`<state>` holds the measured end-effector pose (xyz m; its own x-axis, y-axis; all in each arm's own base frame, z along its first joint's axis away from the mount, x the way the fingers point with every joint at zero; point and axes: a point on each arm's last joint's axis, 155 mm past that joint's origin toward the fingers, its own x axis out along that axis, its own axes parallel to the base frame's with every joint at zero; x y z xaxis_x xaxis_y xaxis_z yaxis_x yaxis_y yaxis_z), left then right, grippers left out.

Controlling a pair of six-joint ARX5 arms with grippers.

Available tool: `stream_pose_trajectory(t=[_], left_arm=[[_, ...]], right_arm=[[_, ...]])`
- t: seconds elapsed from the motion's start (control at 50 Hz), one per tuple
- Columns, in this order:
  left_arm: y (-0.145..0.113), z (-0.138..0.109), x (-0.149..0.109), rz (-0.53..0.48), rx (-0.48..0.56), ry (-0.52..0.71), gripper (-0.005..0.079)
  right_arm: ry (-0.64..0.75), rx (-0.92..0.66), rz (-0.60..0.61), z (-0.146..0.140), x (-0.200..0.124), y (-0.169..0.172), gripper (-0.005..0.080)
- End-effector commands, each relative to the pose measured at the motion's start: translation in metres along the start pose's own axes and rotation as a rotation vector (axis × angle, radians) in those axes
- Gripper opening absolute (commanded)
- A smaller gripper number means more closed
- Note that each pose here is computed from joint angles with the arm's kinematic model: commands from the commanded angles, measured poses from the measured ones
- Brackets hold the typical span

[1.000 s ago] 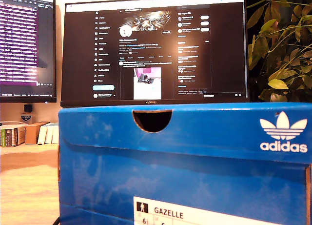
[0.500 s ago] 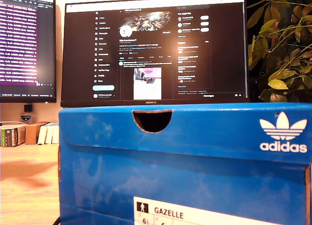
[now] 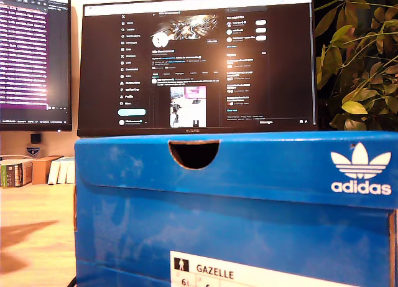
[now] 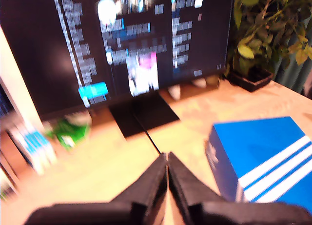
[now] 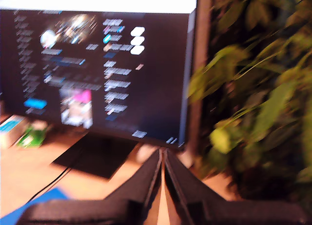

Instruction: Close the blue shoebox by pushing the lid with your left arm and holding the box in place with your right arm

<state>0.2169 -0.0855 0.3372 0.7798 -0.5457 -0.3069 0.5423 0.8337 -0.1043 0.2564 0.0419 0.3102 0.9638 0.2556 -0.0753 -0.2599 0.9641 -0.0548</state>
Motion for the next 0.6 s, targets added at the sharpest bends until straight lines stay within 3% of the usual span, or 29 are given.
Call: stream_pose_trajectory(t=[0.0,0.16,0.24,0.34,0.58], left_arm=[[-0.006,0.001,-0.008,0.011,0.015,-0.037,-0.0019],[-0.007,-0.006,-0.008,0.021,0.015,-0.07,-0.0019],[-0.004,-0.003,-0.006,0.027,-0.044,-0.114,-0.0019],[0.0,-0.001,-0.012,0.077,-0.045,-0.143,-0.0019],[-0.019,-0.011,-0.022,0.058,-0.023,-0.137,-0.0019]], right_arm=[[-0.003,-0.007,0.007,0.0,-0.004,0.003,-0.0011],[0.004,-0.006,-0.038,-0.003,-0.011,-0.002,-0.0011],[0.012,-0.002,-0.039,-0.006,-0.014,-0.002,-0.0011],[0.027,0.006,-0.032,-0.01,-0.017,0.001,-0.0011],[0.034,0.0,-0.01,-0.014,-0.029,0.01,-0.0011]])
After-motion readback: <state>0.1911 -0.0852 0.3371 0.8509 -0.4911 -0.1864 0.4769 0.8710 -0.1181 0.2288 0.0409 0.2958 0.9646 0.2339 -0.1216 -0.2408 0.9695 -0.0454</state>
